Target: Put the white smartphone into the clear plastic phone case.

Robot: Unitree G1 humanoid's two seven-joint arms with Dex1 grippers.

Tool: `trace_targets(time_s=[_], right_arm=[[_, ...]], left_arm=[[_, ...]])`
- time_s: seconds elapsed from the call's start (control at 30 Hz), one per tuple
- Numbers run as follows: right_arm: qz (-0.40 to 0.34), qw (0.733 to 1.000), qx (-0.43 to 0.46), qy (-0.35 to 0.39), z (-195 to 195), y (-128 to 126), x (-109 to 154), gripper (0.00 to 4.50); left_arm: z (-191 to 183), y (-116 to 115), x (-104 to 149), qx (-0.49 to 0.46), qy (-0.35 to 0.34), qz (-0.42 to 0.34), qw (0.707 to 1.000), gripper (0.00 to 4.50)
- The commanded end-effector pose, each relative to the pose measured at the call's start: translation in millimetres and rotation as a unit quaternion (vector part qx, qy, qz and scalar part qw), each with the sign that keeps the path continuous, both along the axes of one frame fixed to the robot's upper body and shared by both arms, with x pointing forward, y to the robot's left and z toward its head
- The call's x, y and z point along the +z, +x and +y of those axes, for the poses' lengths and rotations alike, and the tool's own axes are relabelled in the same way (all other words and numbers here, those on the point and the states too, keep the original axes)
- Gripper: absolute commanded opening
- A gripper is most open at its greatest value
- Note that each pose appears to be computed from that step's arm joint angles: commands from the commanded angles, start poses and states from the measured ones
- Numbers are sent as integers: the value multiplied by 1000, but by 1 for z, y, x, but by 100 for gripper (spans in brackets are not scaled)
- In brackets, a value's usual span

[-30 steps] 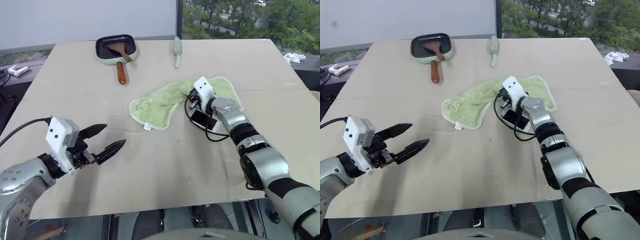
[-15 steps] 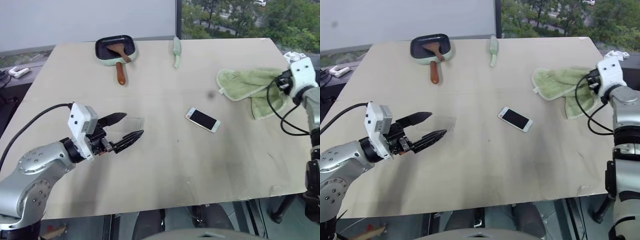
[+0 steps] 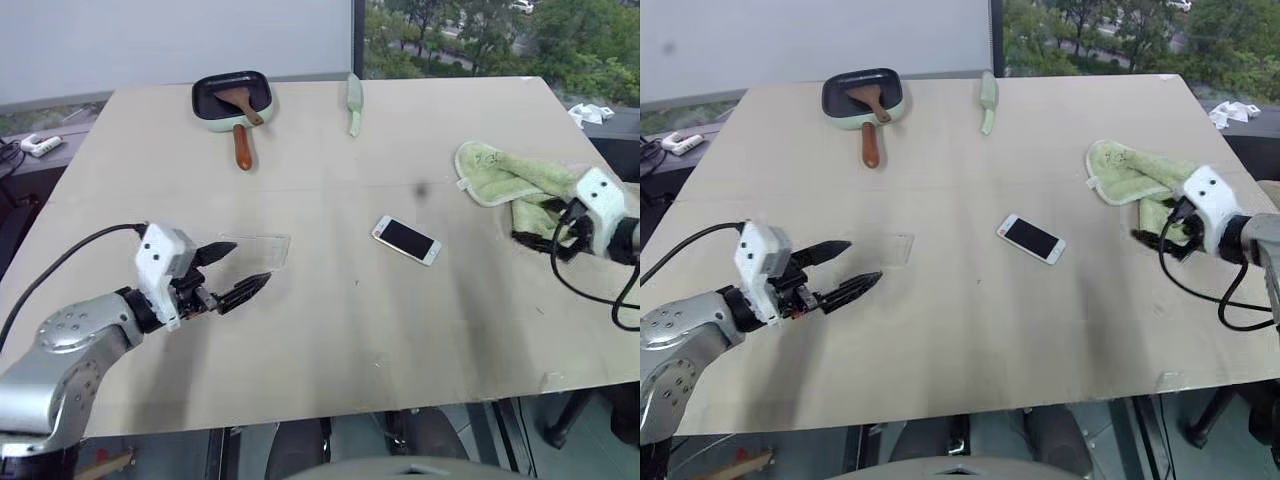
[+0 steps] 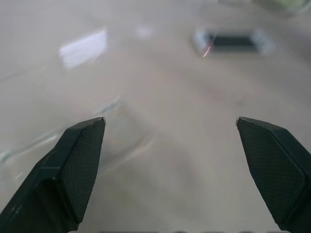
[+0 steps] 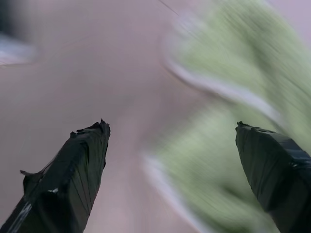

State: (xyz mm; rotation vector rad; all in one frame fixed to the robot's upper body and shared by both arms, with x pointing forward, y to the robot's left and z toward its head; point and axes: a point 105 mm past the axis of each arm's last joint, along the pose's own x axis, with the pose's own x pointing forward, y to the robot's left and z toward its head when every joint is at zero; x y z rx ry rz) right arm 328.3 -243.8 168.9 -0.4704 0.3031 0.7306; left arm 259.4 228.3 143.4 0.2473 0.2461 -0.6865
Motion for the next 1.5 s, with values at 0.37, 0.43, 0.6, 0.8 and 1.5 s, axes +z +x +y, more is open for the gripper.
trace_targets(time_s=[0.37, 0.43, 0.6, 0.8, 1.5], right_arm=[[5, 966, 207, 155, 127, -80, -6, 442], [-2, 965, 210, 157, 128, -85, -6, 448], [-18, 963, 217, 155, 125, -89, -3, 450], [-27, 962, 217, 164, 120, -89, 3, 450], [5, 971, 194, 138, 63, -99, -26, 450]], left_arm=[[29, 56, -45, -105, 132, 38, 985, 450], [28, 64, -50, -115, 137, 44, 983, 424], [22, 75, -54, -141, 143, 48, 979, 236], [5, 74, -50, -180, 133, 41, 974, 2], [-141, -14, -60, -386, 83, 49, 917, 2]])
